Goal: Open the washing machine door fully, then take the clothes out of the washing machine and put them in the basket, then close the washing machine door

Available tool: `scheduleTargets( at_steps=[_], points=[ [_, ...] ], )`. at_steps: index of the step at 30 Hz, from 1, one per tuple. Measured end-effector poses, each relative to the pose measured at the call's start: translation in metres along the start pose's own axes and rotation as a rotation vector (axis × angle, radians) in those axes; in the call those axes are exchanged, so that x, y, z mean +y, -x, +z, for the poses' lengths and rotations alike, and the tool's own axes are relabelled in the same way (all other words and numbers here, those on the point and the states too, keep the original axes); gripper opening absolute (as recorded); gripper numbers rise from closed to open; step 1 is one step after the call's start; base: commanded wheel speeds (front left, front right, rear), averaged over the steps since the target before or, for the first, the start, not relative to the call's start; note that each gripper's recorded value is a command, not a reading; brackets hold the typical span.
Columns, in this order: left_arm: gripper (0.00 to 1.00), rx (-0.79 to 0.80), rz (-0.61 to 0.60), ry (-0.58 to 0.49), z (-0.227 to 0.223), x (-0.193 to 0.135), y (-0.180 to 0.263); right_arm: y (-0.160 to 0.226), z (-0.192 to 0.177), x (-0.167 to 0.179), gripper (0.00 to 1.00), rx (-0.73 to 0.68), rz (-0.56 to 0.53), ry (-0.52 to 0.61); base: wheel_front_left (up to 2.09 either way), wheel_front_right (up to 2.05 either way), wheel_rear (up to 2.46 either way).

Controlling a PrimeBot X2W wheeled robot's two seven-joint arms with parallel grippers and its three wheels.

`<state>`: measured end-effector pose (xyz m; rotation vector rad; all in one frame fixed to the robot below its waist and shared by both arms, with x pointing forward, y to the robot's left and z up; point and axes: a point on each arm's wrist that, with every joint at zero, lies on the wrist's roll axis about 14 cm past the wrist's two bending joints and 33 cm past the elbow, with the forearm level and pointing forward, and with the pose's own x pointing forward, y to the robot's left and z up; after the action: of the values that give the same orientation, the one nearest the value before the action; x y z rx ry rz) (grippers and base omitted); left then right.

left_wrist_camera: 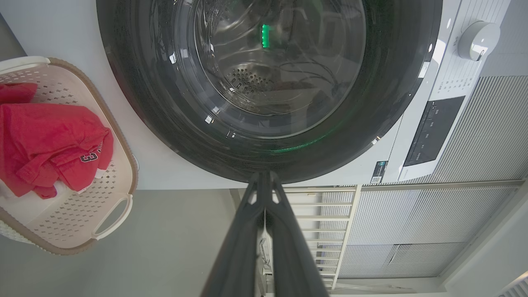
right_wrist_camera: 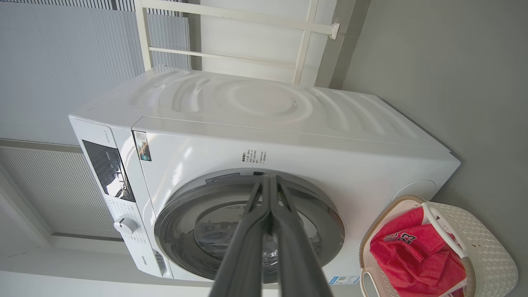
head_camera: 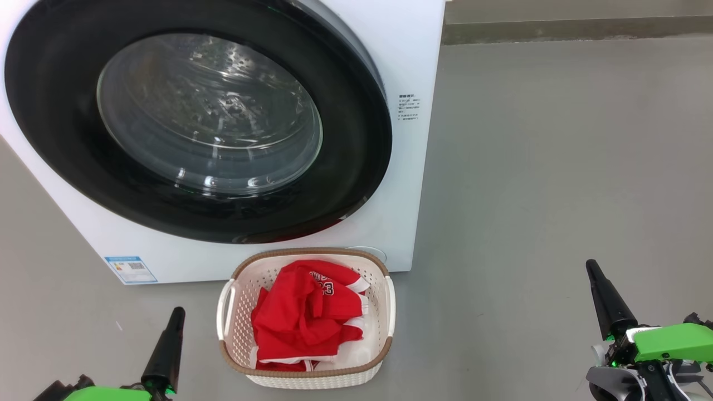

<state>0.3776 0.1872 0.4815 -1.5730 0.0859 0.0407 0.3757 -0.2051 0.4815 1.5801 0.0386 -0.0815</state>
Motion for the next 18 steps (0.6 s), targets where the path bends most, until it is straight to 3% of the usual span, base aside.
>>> scheduleTargets(
  at_steps=[18],
  points=[
    [0.00, 0.000, 0.000, 0.000, 0.0000, -0.0001, 0.0000, 0.0000, -0.0001, 0.0001, 0.00, 0.003, 0.000, 0.000, 0.00, 0.00, 0.00]
  ],
)
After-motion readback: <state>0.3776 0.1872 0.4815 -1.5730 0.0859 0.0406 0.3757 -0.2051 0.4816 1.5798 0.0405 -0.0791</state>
